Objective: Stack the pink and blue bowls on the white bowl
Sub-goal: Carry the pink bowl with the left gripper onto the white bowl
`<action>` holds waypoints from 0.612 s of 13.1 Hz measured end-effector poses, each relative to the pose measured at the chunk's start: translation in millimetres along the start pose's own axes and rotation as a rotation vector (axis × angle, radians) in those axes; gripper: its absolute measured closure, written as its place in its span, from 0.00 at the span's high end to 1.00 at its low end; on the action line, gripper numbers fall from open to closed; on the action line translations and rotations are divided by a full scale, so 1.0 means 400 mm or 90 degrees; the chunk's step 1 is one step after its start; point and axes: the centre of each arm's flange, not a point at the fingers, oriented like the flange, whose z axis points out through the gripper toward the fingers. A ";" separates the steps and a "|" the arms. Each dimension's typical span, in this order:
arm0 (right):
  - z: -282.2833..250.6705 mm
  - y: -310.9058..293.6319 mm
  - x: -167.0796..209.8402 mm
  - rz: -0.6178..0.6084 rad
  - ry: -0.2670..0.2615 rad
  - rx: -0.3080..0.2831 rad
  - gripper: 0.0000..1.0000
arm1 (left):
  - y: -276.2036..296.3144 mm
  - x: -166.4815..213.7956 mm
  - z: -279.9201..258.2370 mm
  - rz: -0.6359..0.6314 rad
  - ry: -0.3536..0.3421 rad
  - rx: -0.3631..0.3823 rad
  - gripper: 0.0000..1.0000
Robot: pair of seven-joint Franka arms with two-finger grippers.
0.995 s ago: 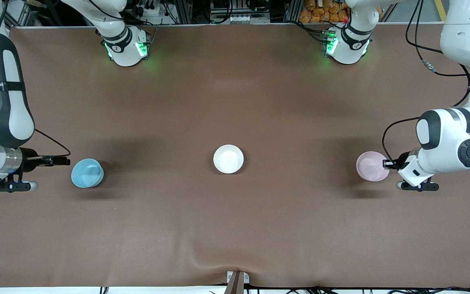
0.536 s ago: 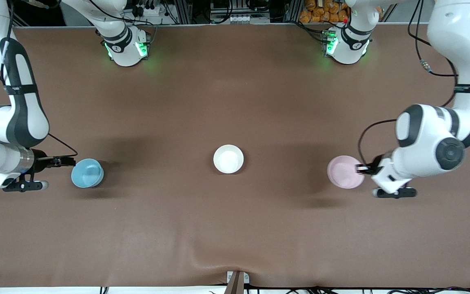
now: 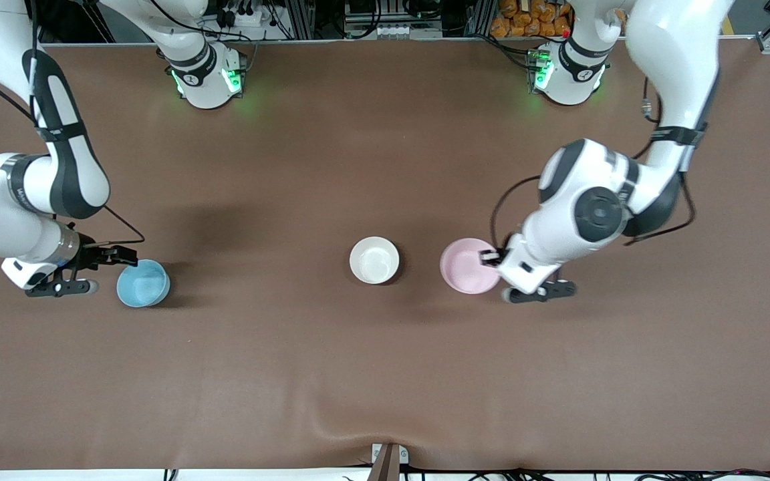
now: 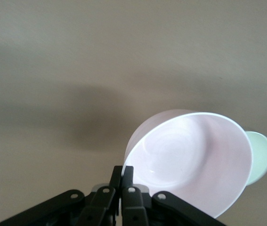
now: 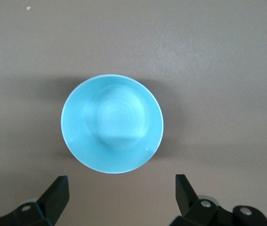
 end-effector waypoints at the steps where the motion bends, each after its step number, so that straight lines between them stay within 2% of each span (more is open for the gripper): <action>1: 0.002 0.005 -0.001 0.001 0.008 -0.002 1.00 | 0.045 -0.017 0.021 -0.006 -0.005 -0.001 0.03; 4: 0.006 0.029 -0.007 0.002 0.013 -0.003 1.00 | 0.154 -0.073 0.105 -0.014 -0.024 0.003 0.03; 8: 0.038 0.051 -0.016 0.009 0.004 0.000 1.00 | 0.228 -0.103 0.208 -0.013 -0.018 -0.017 0.03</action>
